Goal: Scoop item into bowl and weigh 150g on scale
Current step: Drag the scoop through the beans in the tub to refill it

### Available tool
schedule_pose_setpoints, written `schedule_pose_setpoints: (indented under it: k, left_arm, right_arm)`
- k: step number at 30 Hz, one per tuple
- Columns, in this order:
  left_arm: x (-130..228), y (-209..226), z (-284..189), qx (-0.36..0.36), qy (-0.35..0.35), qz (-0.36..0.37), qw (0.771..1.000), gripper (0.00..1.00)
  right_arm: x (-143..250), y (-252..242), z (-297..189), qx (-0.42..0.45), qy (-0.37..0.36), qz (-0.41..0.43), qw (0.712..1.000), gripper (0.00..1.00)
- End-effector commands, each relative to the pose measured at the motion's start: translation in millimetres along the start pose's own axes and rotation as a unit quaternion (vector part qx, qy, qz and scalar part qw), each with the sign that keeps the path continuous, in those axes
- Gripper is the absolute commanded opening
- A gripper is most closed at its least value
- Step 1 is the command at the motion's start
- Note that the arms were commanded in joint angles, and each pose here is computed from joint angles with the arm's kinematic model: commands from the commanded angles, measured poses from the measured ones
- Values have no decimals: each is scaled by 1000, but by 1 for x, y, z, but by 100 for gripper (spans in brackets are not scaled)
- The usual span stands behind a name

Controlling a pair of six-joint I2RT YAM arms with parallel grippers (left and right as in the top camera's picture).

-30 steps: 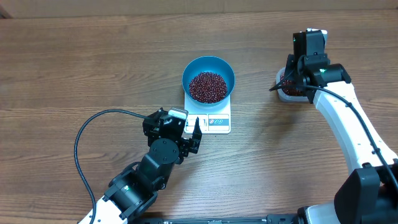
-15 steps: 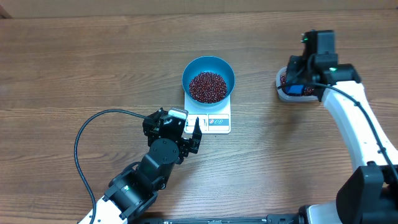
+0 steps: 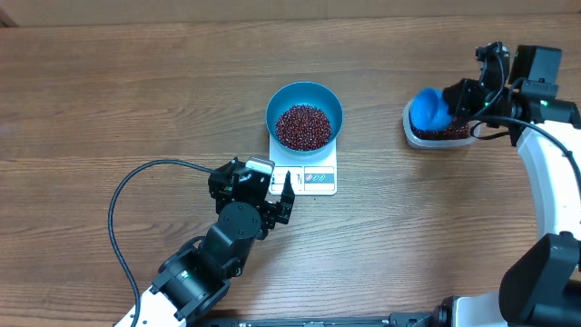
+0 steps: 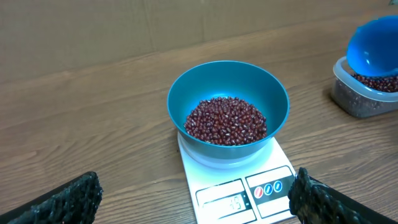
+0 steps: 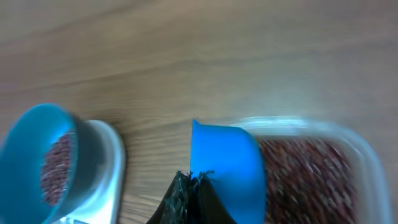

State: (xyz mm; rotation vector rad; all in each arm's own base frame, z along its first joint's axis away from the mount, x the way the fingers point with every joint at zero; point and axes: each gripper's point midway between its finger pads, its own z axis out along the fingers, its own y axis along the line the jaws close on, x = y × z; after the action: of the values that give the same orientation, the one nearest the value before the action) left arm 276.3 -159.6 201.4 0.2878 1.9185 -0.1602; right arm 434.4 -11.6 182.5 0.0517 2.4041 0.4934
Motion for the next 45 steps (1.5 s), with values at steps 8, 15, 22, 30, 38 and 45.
schedule_pose_setpoints:
  k: [8,15,22,30,38,45]
  left_arm:
    - [0,1,0,-6,-2,-8,1000,100]
    - [0,1,0,-6,-2,-8,1000,99]
    - [0,1,0,-6,-2,-8,1000,100]
    - [-1,1,0,-5,-6,-10,1000,100]
    - [-2,1,0,-5,-7,-10,1000,100]
    - [-6,0,0,-4,-14,-14,1000,100]
  right_arm:
    - [-16,28,-23,-47,-44,-144,988,4]
    - [-2,-50,-32,178,0,-59,982,4]
    - [3,-46,-24,173,13,-64,983,4]
    - [17,-33,4,154,45,-77,984,4]
    - [23,-29,15,142,59,-79,985,4]
    - [31,-15,29,86,72,-71,991,4]
